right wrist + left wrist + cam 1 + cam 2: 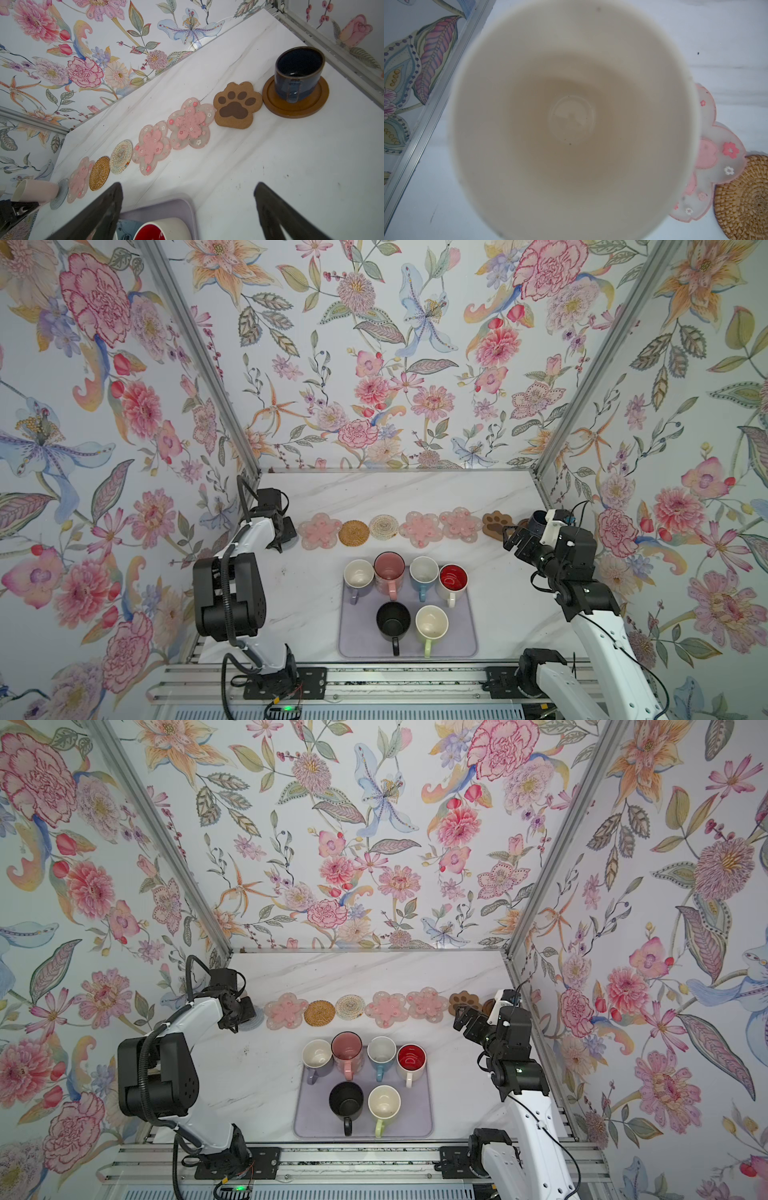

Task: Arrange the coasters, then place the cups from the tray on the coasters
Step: 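Lower the cream mug onto the blue woven coaster and release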

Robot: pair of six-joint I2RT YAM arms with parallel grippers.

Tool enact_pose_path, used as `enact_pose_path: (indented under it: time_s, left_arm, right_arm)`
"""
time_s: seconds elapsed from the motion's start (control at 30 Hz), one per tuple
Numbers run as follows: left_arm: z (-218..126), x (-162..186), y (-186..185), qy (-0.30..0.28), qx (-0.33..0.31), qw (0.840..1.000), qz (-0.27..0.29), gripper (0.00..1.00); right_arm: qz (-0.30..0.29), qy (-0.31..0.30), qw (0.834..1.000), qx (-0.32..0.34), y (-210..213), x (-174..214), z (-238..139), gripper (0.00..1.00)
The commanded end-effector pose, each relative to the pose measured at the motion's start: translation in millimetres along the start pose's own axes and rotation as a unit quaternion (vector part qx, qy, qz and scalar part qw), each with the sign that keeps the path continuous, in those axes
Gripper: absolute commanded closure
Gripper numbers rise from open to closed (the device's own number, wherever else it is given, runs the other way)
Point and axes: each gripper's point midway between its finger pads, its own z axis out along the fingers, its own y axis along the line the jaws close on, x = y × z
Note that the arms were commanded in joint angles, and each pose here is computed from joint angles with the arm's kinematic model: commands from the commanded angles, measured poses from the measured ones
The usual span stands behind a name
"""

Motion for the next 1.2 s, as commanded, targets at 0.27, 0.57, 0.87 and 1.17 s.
enact_pose_path:
  time_s: [0.27, 0.57, 0.87, 1.17]
  left_arm:
    - [2.7, -12.5, -4.3, -0.007, 0.006, 1.000, 0.003, 1.00]
    - [7.9, -8.2, -0.6, 0.006, -0.008, 1.000, 0.004, 1.00]
    - [6.1, -5.9, 1.8, 0.019, -0.015, 1.000, 0.000, 0.78]
    - [-35.8, -28.9, -2.5, -0.025, 0.006, 1.000, -0.010, 0.21]
  right_arm:
    - [-0.011, -0.010, 1.000, 0.003, 2.2, -8.7, -7.1, 0.01]
    - [-0.010, -0.010, 1.000, 0.005, 1.2, -8.3, -7.1, 0.01]
    - [-0.010, -0.010, 1.000, 0.004, 1.5, -8.3, -7.3, 0.01]
    - [-0.010, -0.015, 1.000, 0.003, 3.1, -10.9, -10.8, 0.01]
